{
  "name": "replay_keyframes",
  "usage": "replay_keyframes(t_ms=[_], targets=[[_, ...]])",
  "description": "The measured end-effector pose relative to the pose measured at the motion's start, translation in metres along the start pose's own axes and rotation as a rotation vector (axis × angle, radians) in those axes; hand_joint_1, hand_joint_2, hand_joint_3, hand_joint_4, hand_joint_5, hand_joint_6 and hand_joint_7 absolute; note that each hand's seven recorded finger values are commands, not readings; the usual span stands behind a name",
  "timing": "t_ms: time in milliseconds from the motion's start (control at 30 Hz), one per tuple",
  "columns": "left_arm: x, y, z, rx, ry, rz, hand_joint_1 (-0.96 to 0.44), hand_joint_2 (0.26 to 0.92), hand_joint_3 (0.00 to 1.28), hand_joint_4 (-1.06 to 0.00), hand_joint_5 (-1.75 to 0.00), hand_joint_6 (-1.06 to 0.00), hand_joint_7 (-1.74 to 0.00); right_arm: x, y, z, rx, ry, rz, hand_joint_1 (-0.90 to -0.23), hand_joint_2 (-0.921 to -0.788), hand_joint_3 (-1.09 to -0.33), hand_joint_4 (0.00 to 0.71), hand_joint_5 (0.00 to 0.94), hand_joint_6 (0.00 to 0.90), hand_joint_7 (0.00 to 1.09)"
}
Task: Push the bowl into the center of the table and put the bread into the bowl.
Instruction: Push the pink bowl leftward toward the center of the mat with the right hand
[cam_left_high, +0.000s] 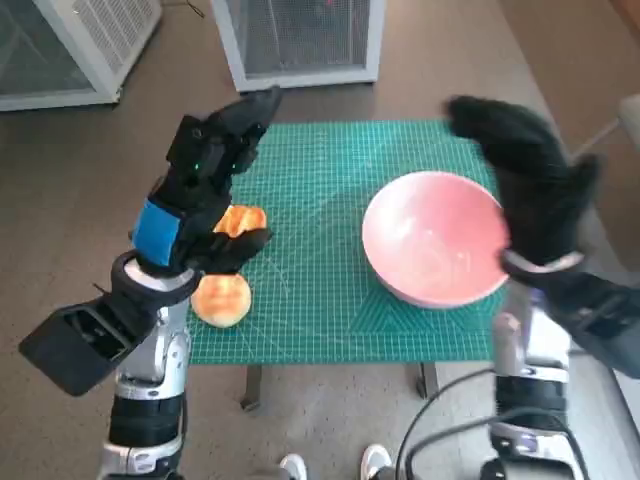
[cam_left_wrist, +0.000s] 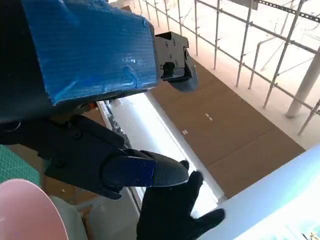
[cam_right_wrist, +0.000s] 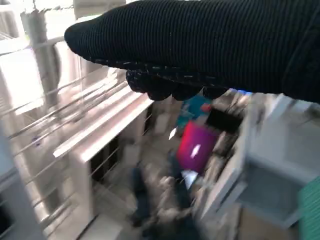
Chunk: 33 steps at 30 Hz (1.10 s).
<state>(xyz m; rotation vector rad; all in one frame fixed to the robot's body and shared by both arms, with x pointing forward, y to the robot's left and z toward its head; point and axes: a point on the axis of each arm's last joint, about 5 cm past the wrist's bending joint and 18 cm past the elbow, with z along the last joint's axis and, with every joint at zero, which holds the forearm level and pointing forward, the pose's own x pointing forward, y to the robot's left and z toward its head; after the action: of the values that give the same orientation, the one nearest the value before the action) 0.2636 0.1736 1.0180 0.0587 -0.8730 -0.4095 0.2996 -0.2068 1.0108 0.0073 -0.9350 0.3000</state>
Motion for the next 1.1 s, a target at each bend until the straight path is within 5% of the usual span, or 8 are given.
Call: replay_keyframes(t_ms=[167, 433, 833, 1100], targets=[[-0.001, 0.001, 0.000, -0.002, -0.008, 0.002, -0.66, 0.921, 0.30, -0.20, -0.03, 0.00, -0.68, -0.0067, -0.021, -0.004, -0.080, 0.047, -0.106, -0.505, -0.921, -0.583, 0.365, 0.000, 0.048, 0.63], [-0.002, 0.002, -0.002, -0.002, -0.003, 0.005, -0.66, 0.921, 0.30, -0.20, -0.03, 0.00, -0.67, -0.0214, -0.044, -0.017, -0.126, 0.195, -0.282, -0.480, -0.921, -0.648, 0.348, 0.000, 0.002, 0.71], [-0.003, 0.002, -0.003, -0.003, 0.000, 0.006, -0.67, 0.921, 0.29, -0.20, -0.02, -0.01, -0.66, -0.0604, -0.047, -0.042, -0.019, 0.537, -0.541, -0.472, -0.921, -0.690, 0.340, 0.002, 0.072, 0.65], [-0.004, 0.004, -0.003, 0.003, -0.001, 0.011, -0.65, 0.921, 0.29, -0.20, -0.02, -0.03, -0.60, -0.0792, -0.039, -0.053, 0.050, 0.713, -0.635, -0.446, -0.921, -0.723, 0.328, 0.000, 0.125, 0.57]])
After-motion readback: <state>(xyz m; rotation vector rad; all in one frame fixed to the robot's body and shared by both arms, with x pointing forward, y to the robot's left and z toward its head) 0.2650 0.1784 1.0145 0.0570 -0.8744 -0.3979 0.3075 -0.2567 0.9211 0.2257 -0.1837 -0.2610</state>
